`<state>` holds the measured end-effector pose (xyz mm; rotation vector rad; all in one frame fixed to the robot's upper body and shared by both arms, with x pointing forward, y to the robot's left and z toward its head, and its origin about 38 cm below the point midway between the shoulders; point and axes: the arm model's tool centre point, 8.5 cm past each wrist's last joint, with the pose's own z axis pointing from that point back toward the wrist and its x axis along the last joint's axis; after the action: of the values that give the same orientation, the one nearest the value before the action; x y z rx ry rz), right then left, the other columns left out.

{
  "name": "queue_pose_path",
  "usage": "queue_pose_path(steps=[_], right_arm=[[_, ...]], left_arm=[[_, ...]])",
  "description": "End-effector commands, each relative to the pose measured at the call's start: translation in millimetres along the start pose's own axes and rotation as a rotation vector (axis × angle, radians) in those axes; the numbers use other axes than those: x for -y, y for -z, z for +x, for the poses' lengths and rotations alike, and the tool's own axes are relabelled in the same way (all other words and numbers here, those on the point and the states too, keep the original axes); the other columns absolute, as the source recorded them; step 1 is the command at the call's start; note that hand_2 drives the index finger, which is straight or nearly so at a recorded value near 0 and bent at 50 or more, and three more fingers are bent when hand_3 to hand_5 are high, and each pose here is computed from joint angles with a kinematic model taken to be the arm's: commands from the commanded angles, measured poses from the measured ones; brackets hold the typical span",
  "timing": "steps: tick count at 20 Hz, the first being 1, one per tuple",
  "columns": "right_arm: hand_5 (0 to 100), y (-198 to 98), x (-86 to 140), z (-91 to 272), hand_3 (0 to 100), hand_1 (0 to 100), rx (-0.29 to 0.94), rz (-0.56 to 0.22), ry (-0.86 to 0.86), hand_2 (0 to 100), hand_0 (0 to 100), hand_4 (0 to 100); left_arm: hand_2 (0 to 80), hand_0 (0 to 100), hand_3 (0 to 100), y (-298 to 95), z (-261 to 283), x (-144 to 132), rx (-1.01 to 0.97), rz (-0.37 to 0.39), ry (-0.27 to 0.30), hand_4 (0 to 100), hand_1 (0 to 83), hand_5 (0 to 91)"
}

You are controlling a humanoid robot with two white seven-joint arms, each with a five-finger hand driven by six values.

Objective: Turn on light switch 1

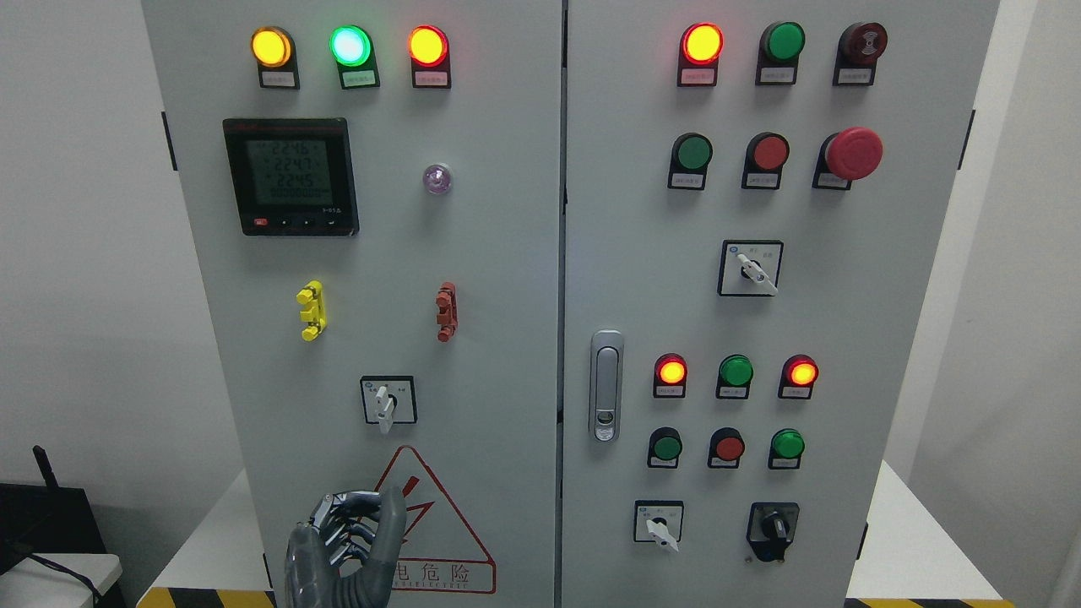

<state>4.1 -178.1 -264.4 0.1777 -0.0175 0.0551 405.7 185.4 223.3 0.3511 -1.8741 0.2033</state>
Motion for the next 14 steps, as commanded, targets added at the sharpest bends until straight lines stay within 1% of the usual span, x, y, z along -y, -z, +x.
queue_pose_path(steps=[1, 4, 12, 14], right_arm=[[0, 0.0, -0.1, 0.2, 0, 39, 0.002, 0.001, 0.017, 0, 12, 0], [0, 0.0, -0.1, 0.2, 0, 39, 0.002, 0.001, 0.017, 0, 12, 0], [0, 0.0, -0.1, 0.2, 0, 39, 0.002, 0.001, 0.017, 0, 12, 0], [0, 0.0, -0.1, 0.0, 0, 39, 0.001, 0.001, 0.017, 0, 12, 0]], left_arm=[[48.9, 13, 68, 7.0, 14.8, 12.0, 0.01, -0.003, -0.025, 78, 49.7, 81.7], [48.8, 13, 68, 8.4, 15.6, 11.7, -0.012, 0.036, -0.013, 78, 51.6, 82.1], [48.9, 14, 68, 16.4, 24.4, 13.9, -0.016, 0.048, 0.0, 78, 52.3, 83.5], [48.9, 14, 68, 18.7, 27.4, 12.5, -0.009, 0.067, 0.011, 78, 53.1, 83.6]])
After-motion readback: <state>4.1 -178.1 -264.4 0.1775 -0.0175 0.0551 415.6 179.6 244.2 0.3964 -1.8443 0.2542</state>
